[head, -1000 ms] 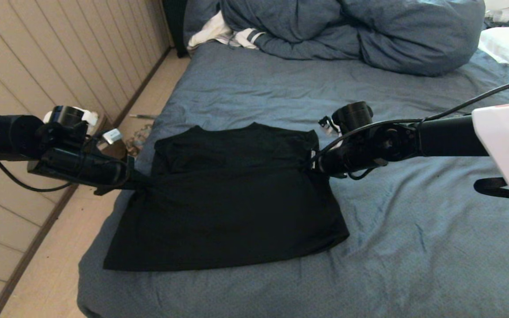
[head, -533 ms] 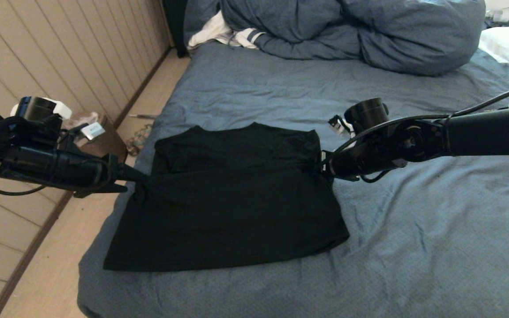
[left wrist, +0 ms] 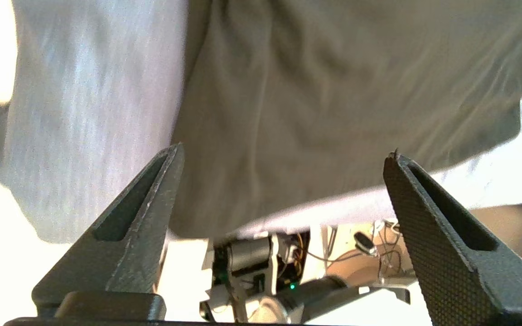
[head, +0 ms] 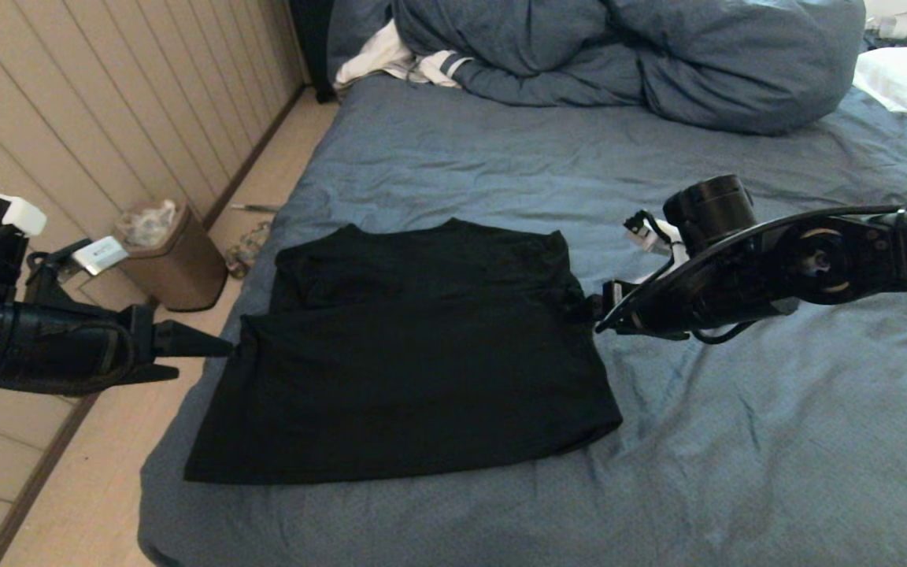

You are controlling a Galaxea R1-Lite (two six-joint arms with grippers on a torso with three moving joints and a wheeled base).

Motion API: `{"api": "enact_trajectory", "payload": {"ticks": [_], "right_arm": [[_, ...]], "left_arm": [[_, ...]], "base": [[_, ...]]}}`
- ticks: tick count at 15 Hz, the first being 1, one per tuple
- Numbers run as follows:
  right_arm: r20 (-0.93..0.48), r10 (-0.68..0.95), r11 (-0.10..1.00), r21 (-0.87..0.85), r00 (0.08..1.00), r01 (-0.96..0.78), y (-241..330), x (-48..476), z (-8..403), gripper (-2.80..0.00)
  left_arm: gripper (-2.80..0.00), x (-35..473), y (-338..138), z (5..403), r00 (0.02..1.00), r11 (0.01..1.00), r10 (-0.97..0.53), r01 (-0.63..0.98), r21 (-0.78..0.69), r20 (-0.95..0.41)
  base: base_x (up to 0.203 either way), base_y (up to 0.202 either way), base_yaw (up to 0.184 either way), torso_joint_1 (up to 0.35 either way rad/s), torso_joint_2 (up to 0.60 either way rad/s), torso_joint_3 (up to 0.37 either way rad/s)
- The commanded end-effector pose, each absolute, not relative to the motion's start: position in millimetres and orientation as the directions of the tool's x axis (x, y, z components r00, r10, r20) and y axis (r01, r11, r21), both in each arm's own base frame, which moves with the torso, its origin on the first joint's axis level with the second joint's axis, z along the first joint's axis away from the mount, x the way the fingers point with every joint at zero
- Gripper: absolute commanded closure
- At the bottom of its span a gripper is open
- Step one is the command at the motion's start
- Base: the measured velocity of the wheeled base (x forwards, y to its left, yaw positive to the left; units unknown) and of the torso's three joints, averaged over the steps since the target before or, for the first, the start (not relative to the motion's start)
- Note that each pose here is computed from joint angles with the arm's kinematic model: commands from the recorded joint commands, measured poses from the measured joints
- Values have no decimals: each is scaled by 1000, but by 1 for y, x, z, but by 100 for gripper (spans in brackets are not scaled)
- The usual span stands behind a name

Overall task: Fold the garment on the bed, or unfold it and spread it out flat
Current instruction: Fold the black T-shirt

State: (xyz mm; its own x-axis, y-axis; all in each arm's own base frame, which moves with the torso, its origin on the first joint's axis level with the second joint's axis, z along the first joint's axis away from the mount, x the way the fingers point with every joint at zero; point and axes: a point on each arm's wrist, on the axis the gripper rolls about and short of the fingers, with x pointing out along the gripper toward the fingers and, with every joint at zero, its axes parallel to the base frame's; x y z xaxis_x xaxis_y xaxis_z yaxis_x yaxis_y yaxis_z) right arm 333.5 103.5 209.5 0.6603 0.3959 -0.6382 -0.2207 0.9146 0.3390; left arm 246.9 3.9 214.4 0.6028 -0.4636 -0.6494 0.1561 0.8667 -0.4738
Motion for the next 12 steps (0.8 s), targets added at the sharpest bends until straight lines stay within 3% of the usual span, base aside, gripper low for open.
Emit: {"api": "enact_trajectory", "payload": {"ticks": [1,2,3,12], "right_arm": [[-625,398,913,342,671,-223,97,316,219,-280],[-626,398,913,343,671,-221,96,313,219,0],[-632,397,913,343,665,-219,95,308,218,0],[-686,386,919,346,617,-190,85,273,202,0]], "left_arm": [[-280,221,6,217,619,868,-457,152,-473,-639],[-280,217,6,216,618,868,-457,151,-474,-640],[0,211,5,213,612,870,-458,159,-467,-644],[0,206,3,184,525,844,-515,175,-506,-677]], "base": [[0,0,0,0,0,0],[0,0,0,0,0,0],[0,0,0,0,0,0],[0,0,0,0,0,0]]}}
